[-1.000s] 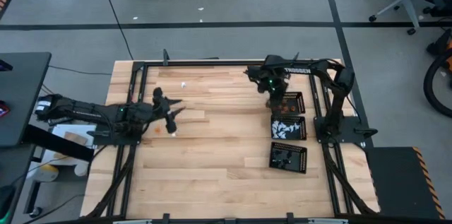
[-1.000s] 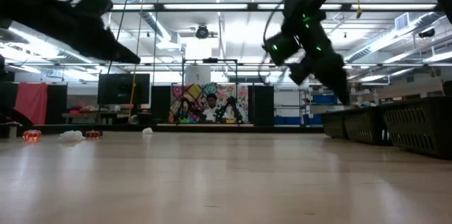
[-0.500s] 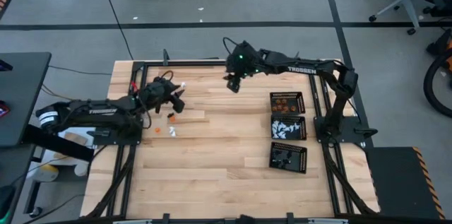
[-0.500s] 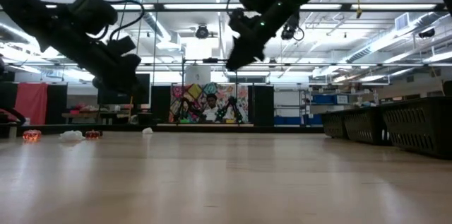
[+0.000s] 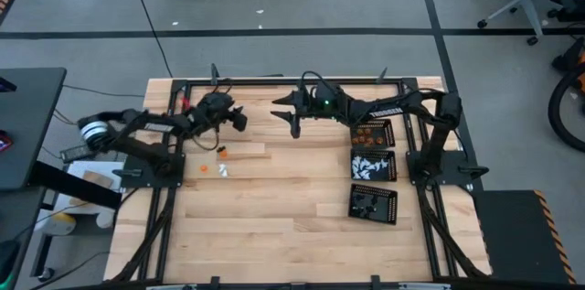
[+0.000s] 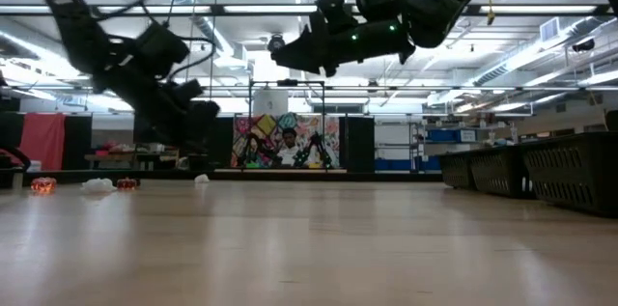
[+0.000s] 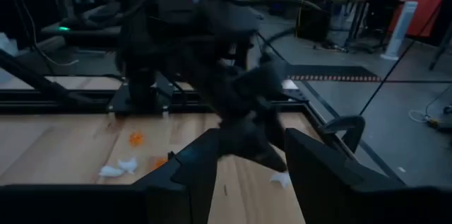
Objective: Sort Halloween decoration
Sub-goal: Put the white ghost toy into the center black bin
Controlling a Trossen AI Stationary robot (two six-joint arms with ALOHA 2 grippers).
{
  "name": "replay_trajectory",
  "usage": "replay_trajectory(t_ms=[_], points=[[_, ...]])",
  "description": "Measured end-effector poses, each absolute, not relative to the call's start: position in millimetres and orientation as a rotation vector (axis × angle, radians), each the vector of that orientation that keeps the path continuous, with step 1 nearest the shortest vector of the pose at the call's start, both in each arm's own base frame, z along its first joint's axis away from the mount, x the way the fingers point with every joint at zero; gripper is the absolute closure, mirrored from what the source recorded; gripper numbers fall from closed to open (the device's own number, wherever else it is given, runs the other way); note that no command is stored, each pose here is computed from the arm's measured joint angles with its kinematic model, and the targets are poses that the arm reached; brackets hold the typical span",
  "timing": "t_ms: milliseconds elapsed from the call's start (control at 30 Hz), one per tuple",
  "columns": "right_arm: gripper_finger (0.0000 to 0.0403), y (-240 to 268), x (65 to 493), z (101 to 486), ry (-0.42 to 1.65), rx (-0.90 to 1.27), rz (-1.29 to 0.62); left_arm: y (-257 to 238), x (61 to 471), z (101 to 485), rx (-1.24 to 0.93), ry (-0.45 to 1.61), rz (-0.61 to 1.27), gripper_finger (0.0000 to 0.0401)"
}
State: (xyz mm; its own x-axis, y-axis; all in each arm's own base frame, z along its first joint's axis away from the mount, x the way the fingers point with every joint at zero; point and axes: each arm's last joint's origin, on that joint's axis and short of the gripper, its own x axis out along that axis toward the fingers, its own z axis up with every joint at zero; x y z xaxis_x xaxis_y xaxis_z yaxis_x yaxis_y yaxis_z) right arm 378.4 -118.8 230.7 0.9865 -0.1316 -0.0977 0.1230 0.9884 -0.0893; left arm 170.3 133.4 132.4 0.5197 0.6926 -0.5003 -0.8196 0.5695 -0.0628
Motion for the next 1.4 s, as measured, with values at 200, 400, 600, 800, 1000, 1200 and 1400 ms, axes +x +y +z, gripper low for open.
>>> replay_trajectory(t_ms=[200, 400, 600, 800, 1000, 1200, 1400], points=[[0.0233, -118.2, 375.6, 226.3, 0.089, -0.084, -0.129, 157.0, 187.8, 122.8, -0.324, 0.519, 0.958, 0.022], [0.0233, -117.4, 375.8, 226.3, 0.089, -0.087, -0.127, 158.2, 186.5, 99.8, -0.346, 0.627, 0.965, 0.022], [0.0234, -117.7, 375.7, 226.3, 0.089, -0.087, -0.128, 159.1, 187.3, 95.0, -0.363, 0.646, 0.93, 0.0221], [0.0234, -117.3, 375.9, 226.2, 0.09, -0.087, -0.127, 155.8, 187.4, 93.1, -0.378, 0.679, 0.911, 0.0252], [0.0234, -117.4, 375.8, 226.2, 0.09, -0.087, -0.127, 152.7, 187.7, 91.6, -0.375, 0.709, 0.89, 0.0295], [0.0234, -119.3, 375.2, 225.4, 0.098, -0.085, -0.131, 145.7, 190.3, 95.3, -0.356, 0.722, 0.838, 0.0335], [0.0234, -124.0, 373.4, 221.9, 0.137, -0.078, -0.182, 137.9, 189.3, 105.3, -0.359, 0.726, 0.778, 0.0358]])
